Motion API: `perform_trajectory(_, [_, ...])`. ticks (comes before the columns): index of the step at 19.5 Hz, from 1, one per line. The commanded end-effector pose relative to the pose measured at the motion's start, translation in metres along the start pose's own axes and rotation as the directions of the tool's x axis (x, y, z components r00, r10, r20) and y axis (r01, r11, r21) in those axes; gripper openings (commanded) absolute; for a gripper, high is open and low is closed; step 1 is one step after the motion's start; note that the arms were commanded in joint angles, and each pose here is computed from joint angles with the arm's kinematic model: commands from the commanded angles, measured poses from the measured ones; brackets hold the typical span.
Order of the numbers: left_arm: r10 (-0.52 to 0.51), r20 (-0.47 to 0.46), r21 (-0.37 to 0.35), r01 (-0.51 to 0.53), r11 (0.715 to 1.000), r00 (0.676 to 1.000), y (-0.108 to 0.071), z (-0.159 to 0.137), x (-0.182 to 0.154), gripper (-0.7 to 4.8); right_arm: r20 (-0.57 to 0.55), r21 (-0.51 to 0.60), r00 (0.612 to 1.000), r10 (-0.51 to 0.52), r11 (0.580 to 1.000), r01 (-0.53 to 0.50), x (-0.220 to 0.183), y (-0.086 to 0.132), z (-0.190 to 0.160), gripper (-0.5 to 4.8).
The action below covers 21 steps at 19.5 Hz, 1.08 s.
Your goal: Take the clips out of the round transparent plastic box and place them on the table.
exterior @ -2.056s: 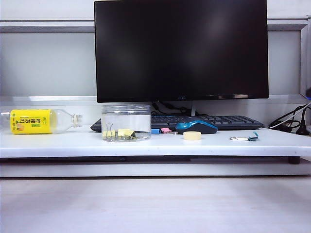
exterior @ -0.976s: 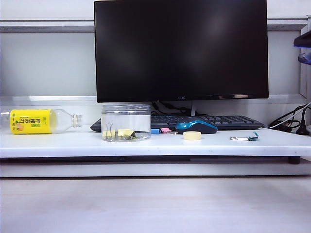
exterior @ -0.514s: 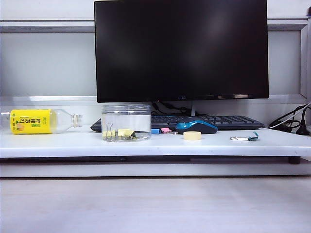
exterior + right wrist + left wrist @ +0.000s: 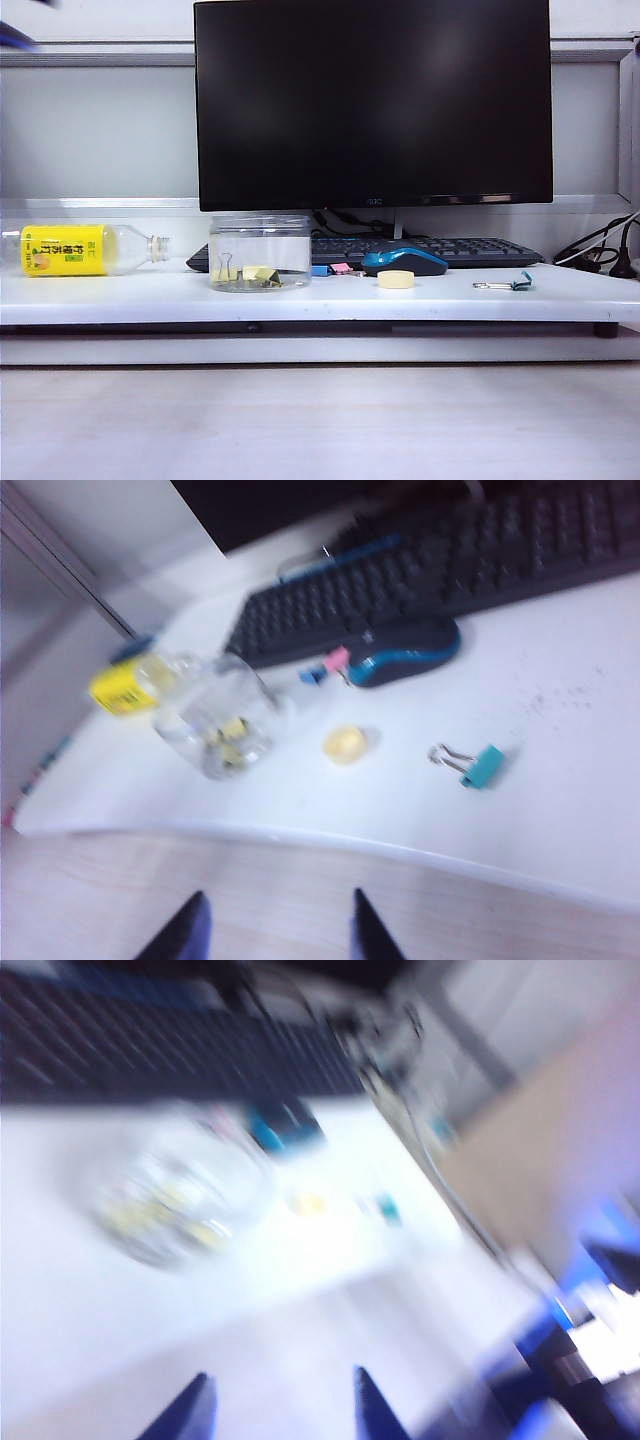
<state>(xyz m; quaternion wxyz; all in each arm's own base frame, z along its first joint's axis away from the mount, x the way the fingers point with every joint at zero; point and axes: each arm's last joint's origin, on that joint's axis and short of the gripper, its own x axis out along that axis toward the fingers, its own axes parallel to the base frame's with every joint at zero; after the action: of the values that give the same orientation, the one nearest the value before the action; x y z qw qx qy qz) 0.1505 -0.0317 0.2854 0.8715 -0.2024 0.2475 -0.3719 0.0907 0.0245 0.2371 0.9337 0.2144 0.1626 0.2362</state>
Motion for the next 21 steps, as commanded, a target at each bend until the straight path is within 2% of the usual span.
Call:
perform_trajectory(1, [-0.006,-0.081,0.079,0.012,0.997,0.997,-0.013,0.001,0.028,1.87,-0.037,-0.020,0.999,-0.008,1.000,0.007,0.008,0.001,0.009,1.82])
perform_trajectory(4, [0.104,-0.143,0.241,-0.068,0.968,0.984,-0.036,-0.008,0.061,1.87,-0.096,-0.001,0.995,-0.020,1.000,0.020,0.019,0.000,0.015,1.82])
perform_trajectory(7, [0.221,-0.165,0.367,-0.148,0.919,0.961,-0.055,-0.015,0.091,1.87,-0.160,-0.014,0.987,-0.011,1.000,0.008,0.031,0.002,0.020,1.85])
perform_trajectory(11, [0.272,-0.209,0.381,-0.178,0.907,0.939,-0.054,-0.006,0.121,1.87,-0.209,-0.036,0.976,0.054,0.997,-0.063,0.041,0.014,0.024,1.85])
perform_trajectory(15, [0.318,-0.194,0.467,-0.198,0.862,0.928,-0.055,0.009,0.146,1.84,-0.247,-0.068,0.960,0.128,0.987,-0.149,0.047,0.029,0.018,1.86])
perform_trajectory(18, [0.413,-0.167,0.482,-0.292,0.826,0.895,-0.053,0.023,0.160,1.84,-0.279,-0.082,0.946,0.165,0.977,-0.195,0.047,0.037,0.013,1.86])
perform_trajectory(21, [0.442,-0.182,0.480,-0.313,0.820,0.879,-0.049,0.033,0.178,1.84,-0.291,-0.099,0.941,0.171,0.973,-0.207,0.047,0.042,0.009,1.86])
